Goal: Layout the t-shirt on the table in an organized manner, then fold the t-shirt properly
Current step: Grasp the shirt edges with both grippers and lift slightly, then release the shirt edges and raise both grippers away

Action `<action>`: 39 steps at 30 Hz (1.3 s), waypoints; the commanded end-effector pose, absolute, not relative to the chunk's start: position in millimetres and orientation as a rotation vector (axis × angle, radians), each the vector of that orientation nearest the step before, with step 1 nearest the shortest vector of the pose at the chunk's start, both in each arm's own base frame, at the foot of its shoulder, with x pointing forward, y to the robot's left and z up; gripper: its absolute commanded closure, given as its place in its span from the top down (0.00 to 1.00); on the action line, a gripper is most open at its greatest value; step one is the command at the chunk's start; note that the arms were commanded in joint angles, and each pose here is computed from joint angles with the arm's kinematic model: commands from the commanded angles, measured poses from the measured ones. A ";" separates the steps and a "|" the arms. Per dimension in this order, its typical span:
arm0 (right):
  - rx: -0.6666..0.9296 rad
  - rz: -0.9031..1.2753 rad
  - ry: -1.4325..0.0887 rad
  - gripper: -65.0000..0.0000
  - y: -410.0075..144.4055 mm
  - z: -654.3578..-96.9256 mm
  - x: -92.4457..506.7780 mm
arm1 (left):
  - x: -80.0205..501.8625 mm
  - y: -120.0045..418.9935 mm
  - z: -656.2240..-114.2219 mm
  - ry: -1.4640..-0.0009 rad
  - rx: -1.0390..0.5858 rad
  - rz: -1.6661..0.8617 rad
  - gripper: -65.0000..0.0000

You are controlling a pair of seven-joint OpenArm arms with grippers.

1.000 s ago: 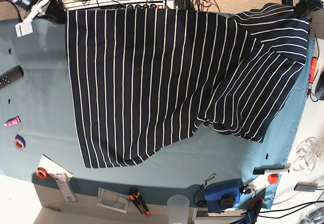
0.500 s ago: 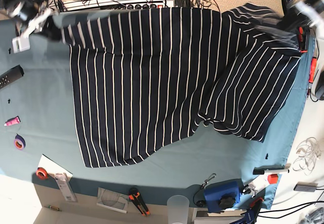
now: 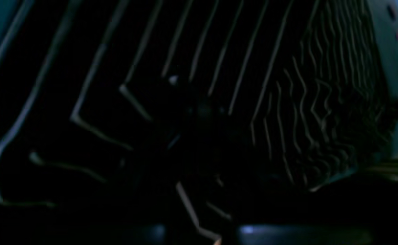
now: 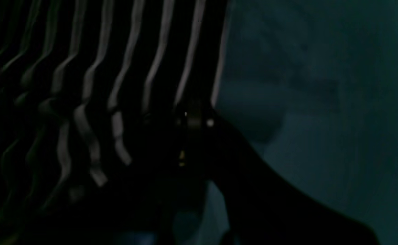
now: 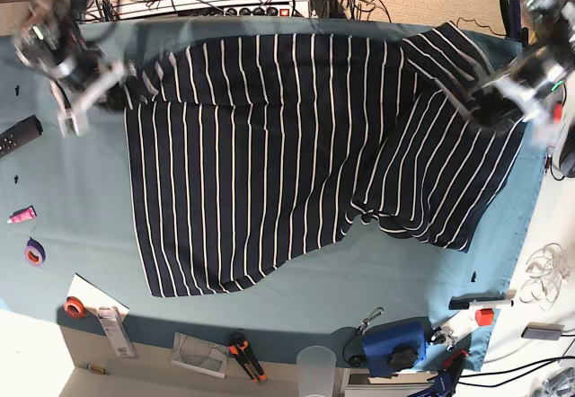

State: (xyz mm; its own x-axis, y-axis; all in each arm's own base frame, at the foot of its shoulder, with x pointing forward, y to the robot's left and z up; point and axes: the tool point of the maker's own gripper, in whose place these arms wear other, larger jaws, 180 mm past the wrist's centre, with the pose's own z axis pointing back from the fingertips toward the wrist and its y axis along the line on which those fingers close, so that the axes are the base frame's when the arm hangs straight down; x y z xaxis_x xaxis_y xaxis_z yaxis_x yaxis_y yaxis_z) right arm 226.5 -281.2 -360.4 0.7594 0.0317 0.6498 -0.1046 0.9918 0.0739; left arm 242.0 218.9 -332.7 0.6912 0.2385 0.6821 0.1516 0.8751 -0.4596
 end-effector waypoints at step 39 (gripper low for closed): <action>0.080 -0.203 -0.943 0.00 -340.1 -339.5 379.8 | 377.5 248.5 -315.0 -0.928 -0.240 0.003 0.00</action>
State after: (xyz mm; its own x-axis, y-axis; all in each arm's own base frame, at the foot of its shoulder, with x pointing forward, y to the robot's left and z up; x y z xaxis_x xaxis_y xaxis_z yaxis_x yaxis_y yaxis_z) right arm 366.8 -331.8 -362.8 0.6284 -0.2182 0.7467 0.1416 0.9759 0.1661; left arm 366.7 242.5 -334.4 0.6528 0.1142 0.7489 0.0877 0.9705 -0.2245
